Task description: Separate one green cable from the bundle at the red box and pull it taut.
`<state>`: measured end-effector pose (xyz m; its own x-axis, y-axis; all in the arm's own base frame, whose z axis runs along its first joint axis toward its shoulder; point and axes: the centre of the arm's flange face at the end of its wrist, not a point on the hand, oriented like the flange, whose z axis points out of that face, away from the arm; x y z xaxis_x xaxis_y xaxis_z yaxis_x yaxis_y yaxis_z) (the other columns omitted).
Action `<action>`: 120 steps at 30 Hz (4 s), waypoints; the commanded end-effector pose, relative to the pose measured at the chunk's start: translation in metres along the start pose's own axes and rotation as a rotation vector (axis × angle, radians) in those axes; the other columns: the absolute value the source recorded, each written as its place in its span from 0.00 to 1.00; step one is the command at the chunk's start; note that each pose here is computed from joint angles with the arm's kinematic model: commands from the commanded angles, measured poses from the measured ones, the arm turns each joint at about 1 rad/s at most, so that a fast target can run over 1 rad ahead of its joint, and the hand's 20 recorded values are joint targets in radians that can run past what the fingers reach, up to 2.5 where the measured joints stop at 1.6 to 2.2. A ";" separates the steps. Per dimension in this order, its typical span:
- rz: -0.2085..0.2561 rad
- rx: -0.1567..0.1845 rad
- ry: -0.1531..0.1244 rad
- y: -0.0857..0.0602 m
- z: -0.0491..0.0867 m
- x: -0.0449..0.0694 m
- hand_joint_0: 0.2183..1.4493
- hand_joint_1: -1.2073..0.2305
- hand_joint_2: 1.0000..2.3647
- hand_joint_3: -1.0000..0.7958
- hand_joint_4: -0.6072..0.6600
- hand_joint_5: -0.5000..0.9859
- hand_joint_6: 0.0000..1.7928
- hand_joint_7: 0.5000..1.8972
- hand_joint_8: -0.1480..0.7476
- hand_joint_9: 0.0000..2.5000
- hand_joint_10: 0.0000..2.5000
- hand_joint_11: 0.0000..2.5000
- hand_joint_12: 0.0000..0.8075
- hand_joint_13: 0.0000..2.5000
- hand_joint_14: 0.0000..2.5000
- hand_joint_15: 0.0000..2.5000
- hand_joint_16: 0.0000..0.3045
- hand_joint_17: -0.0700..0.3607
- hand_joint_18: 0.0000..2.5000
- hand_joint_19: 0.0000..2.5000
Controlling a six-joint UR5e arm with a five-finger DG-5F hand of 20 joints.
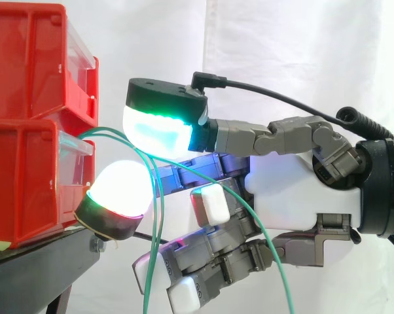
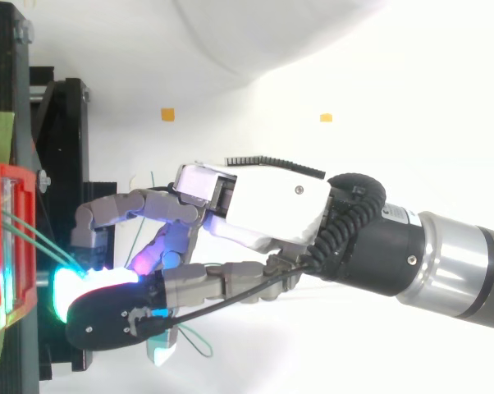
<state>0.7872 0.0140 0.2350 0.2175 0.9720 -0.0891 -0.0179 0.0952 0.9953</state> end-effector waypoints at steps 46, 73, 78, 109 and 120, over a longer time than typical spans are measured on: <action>-0.082 0.099 0.019 0.032 -0.017 -0.018 0.40 0.38 0.02 0.47 0.68 0.41 0.28 0.53 0.41 0.69 0.00 0.11 0.38 0.48 0.01 0.16 0.23 0.52 0.40 0.16; -0.176 0.174 0.044 0.088 -0.044 -0.035 0.40 0.39 0.01 0.47 0.68 0.41 0.28 0.54 0.41 0.70 0.00 0.10 0.38 0.48 0.01 0.16 0.23 0.52 0.41 0.15; -0.195 0.216 0.055 0.086 -0.050 -0.036 0.39 0.39 0.01 0.47 0.69 0.41 0.28 0.54 0.41 0.69 0.00 0.11 0.38 0.48 0.01 0.16 0.22 0.52 0.41 0.16; -0.389 0.200 0.085 0.122 -0.057 -0.046 0.39 0.40 0.02 0.45 0.68 0.40 0.28 0.54 0.41 0.69 0.00 0.11 0.37 0.48 0.01 0.16 0.22 0.52 0.41 0.16; -0.391 0.200 0.087 0.125 -0.056 -0.046 0.38 0.37 0.01 0.42 0.65 0.40 0.28 0.55 0.42 0.69 0.00 0.11 0.37 0.48 0.01 0.16 0.23 0.52 0.41 0.15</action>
<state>0.7201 -0.0064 0.3610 0.0879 0.8867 -0.4540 0.2400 0.4235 0.8735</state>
